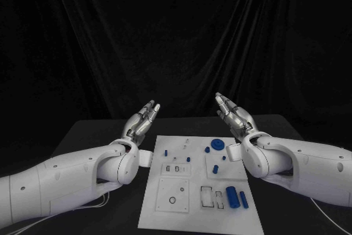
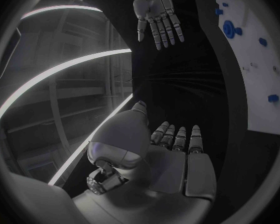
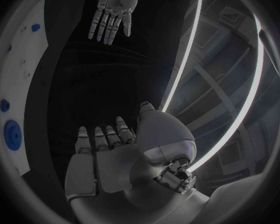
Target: Assemble the parts on the task board
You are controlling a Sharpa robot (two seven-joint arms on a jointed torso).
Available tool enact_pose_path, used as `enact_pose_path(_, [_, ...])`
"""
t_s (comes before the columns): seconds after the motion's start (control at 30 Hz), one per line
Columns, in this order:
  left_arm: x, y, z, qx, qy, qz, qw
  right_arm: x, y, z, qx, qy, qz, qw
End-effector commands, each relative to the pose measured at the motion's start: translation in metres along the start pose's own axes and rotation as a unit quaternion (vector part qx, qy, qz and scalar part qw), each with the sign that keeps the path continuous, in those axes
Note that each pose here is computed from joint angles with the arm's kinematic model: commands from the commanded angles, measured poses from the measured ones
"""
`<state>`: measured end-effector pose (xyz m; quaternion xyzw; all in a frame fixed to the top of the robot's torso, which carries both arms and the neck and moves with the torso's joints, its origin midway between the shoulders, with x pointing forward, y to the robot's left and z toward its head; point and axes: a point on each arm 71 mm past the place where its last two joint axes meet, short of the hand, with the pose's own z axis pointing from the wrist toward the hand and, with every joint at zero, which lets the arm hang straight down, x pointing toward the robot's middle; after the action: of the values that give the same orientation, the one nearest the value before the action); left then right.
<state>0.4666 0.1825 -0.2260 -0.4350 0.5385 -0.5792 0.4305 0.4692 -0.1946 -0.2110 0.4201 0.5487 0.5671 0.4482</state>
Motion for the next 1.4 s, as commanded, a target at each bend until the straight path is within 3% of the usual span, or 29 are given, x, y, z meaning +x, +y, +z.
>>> enact_pose_path(0.03, [0.0119,-0.0113,0.0019,0.054,0.093,-0.065,0.992,0.008,0.007,0.001,-0.023,0.081,0.024,0.996])
enact_pose_path(0.23, [0.0156,-0.0148,0.0021,0.070,0.144,-0.091,0.983,0.008,0.009,0.001,-0.025,0.102,0.025,0.994])
enact_pose_path(0.43, [0.0168,-0.0163,0.0020,0.077,0.164,-0.103,0.978,0.008,0.009,0.001,-0.025,0.102,0.025,0.994])
enact_pose_path(0.47, [0.0104,-0.0171,0.0008,0.078,0.218,-0.148,0.961,0.008,0.009,0.001,-0.025,0.102,0.025,0.994])
enact_pose_path(0.5, [0.0103,-0.0171,0.0006,0.077,0.221,-0.150,0.961,0.003,0.006,0.000,-0.010,0.135,0.029,0.990])
enact_pose_path(0.67, [0.0079,-0.0176,-0.0009,0.076,0.234,-0.161,0.956,0.001,0.007,0.000,-0.026,0.146,0.008,0.989])
enact_pose_path(0.93, [-0.0017,-0.0209,-0.0072,0.086,0.239,-0.164,0.953,-0.009,0.023,0.005,-0.095,0.159,-0.088,0.979])
enact_pose_path(1.07, [-0.0098,-0.0244,-0.0109,0.110,0.237,-0.131,0.956,-0.013,0.043,0.011,-0.144,0.179,-0.179,0.957])
enact_pose_path(1.17, [-0.0164,-0.0264,-0.0123,0.120,0.232,-0.112,0.959,-0.014,0.057,0.017,-0.168,0.199,-0.255,0.931])
enact_pose_path(1.3, [-0.0285,-0.0299,-0.0150,0.129,0.224,-0.093,0.962,-0.012,0.076,0.027,-0.199,0.217,-0.375,0.879])
enact_pose_path(1.33, [-0.0301,-0.0312,-0.0150,0.131,0.222,-0.091,0.962,-0.011,0.079,0.028,-0.202,0.218,-0.390,0.871])
enact_pose_path(1.4, [-0.0338,-0.0378,-0.0136,0.141,0.218,-0.083,0.962,-0.012,0.086,0.030,-0.215,0.216,-0.437,0.846])
